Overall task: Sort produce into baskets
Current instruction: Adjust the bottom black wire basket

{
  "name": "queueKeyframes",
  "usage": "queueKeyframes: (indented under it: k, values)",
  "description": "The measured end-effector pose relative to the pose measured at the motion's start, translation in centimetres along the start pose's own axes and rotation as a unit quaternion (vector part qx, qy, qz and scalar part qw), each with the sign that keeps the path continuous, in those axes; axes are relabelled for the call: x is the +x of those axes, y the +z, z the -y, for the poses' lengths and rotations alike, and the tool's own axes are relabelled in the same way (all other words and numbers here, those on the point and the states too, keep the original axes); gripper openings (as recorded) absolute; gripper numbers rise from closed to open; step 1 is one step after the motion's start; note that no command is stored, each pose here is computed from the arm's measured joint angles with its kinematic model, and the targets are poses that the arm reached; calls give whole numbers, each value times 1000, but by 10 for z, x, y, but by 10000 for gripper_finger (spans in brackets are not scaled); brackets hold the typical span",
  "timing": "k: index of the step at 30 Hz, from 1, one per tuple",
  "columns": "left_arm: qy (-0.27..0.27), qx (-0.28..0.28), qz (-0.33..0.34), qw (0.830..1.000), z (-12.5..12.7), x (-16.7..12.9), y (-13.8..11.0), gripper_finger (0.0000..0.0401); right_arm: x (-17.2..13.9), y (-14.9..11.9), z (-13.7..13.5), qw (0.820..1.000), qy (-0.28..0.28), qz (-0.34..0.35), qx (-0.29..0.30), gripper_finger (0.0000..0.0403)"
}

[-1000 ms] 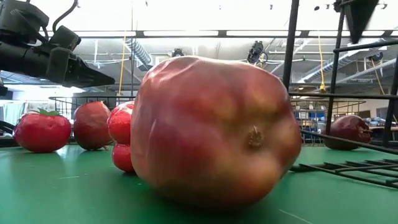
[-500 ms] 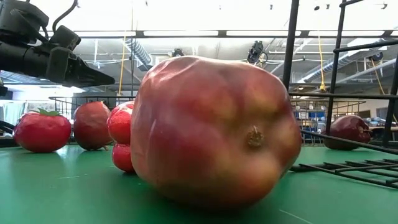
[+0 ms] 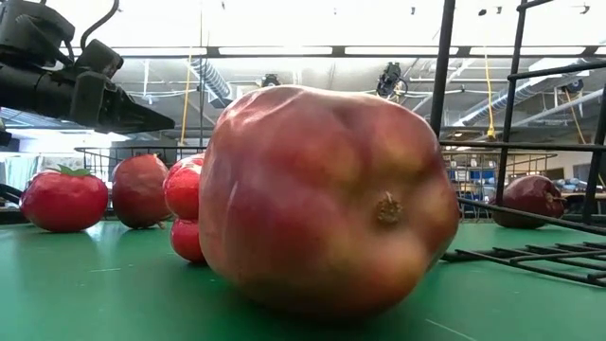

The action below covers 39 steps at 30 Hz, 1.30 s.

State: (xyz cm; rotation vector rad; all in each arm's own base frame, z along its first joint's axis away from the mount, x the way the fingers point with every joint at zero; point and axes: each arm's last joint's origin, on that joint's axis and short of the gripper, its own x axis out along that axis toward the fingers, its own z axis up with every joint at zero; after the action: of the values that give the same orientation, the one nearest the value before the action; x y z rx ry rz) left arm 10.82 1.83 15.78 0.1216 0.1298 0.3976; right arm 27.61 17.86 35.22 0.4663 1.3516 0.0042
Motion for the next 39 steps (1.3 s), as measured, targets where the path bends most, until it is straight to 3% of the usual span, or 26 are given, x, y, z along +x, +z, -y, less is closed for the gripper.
queueKeyframes:
  k: [6,14,22,27,31,35,39]
  values:
    - [-6,-29,-1,1000,0,0,0,166,5,-7,-6,1000,-16,4,-16,113]
    - [-5,-50,-6,999,0,0,-1,166,2,-21,-9,995,-73,37,-51,11]
    - [0,-75,-1,997,0,0,0,166,6,-64,-27,968,-170,111,-148,5]
    - [8,-88,2,996,0,0,0,166,4,-84,-31,968,-183,110,-130,3]
    - [15,-100,2,995,-1,0,0,166,2,-93,-28,956,-225,130,-136,2]
    - [23,-110,2,994,-1,0,0,166,0,-91,-26,950,-234,141,-153,3]
    - [25,-116,1,993,-1,0,0,166,-8,-82,-19,958,-222,137,-119,32]
